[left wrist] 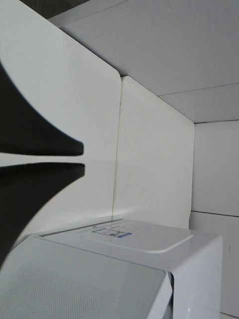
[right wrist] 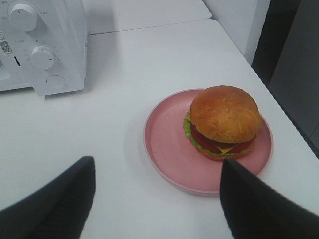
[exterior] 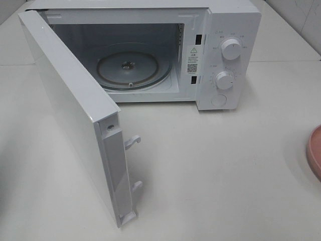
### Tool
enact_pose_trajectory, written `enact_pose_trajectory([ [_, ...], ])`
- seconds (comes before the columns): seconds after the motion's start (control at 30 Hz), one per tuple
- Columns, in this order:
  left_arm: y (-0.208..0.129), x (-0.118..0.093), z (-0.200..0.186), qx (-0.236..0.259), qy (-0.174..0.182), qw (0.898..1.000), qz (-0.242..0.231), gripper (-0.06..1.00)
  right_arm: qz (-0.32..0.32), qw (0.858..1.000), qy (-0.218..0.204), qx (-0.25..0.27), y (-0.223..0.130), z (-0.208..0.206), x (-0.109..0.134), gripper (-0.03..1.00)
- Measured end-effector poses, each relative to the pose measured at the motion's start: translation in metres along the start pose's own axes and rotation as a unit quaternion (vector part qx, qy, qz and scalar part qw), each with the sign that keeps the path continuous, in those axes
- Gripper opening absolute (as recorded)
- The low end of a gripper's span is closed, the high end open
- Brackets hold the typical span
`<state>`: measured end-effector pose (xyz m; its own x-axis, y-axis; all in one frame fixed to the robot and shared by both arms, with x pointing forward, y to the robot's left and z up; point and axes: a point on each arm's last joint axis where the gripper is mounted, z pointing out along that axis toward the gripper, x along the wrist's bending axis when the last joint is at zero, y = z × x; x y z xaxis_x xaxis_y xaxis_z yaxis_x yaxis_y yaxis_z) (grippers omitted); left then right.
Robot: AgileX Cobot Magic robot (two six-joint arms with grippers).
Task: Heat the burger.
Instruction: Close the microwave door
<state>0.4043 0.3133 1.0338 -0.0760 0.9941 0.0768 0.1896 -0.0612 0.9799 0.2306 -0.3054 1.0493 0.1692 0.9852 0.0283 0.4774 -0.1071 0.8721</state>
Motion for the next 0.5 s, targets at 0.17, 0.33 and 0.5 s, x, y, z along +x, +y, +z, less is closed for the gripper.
enact_pose_trajectory([
  [0.17,-0.015,-0.001,0.02,-0.003,0.004,1.0,-0.013,0.01,0.0,1.0,0.0,0.0,0.0,0.0,0.0,0.67],
  [0.33,-0.02,-0.013,0.038,-0.031,-0.051,0.998,-0.003,0.0,0.0,1.0,0.0,0.0,0.0,0.0,0.0,0.67],
  [0.5,-0.029,-0.024,0.049,-0.029,-0.108,0.994,-0.001,0.0,0.0,1.0,0.0,0.0,0.0,0.0,0.0,0.67],
])
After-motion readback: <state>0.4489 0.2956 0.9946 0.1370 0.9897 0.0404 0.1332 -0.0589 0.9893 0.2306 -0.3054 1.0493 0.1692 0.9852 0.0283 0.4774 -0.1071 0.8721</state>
